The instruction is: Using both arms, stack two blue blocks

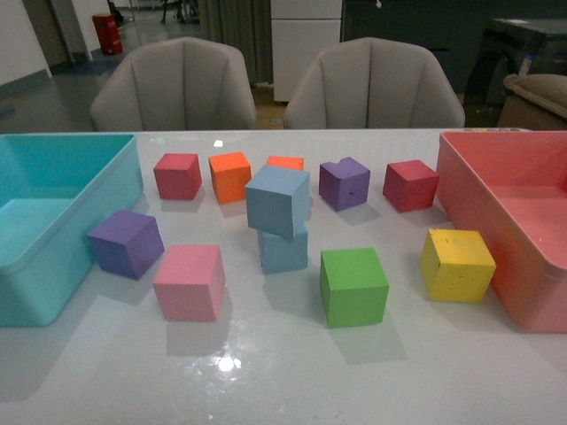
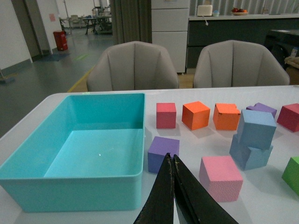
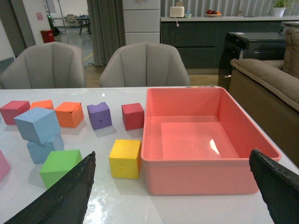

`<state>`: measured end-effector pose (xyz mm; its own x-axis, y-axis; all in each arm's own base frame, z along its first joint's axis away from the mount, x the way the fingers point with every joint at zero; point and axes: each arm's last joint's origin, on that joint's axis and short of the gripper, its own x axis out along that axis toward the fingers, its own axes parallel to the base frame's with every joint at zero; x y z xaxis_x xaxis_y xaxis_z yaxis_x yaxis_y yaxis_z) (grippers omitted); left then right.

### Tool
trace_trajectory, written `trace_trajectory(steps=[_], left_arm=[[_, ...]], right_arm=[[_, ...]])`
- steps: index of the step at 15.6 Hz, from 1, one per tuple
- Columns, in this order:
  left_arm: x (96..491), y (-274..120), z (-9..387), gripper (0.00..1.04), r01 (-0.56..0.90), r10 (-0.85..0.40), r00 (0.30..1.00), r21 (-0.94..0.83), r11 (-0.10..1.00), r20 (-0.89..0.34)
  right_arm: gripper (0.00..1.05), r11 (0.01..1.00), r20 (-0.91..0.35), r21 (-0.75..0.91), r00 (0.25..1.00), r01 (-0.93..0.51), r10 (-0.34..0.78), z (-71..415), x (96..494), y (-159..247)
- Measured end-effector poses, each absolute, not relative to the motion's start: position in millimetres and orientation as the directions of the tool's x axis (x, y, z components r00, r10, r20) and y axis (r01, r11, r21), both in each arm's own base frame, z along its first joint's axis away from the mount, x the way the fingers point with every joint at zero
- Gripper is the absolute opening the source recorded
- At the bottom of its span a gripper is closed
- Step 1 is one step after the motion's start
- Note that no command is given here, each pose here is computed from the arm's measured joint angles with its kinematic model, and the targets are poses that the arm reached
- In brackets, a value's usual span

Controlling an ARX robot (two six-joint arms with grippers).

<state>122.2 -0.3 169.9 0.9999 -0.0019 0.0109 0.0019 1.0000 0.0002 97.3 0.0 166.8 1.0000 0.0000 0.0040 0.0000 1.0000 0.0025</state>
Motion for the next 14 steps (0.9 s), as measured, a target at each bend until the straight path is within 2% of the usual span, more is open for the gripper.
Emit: trace_trajectory(steps=[8,10,11,14], left_arm=[[108.8,-0.2,169.4,0.02,0.002,-0.002,1.0,0.001,1.0,0.008],[99.0,-0.2,163.2,0.02,0.002,-0.002,0.999,0.0,1.0,-0.037],[97.3,-0.2,169.4,0.02,0.002,-0.002,1.0,0.0,1.0,0.021],[97.6,-0.2,166.2,0.02,0.003,-0.003,1.0,0.0,1.0,-0.002]], right_arm=[[0.98,1.0,0.004,0.002,1.0,0.0,0.0,166.8,97.3,0.0],[0.98,1.0,0.004,0.002,1.0,0.0,0.0,166.8,97.3,0.0],[0.98,1.0,0.004,0.002,1.0,0.0,0.0,166.8,97.3,0.0],[0.98,1.0,0.004,0.002,1.0,0.0,0.0,166.8,97.3,0.0]])
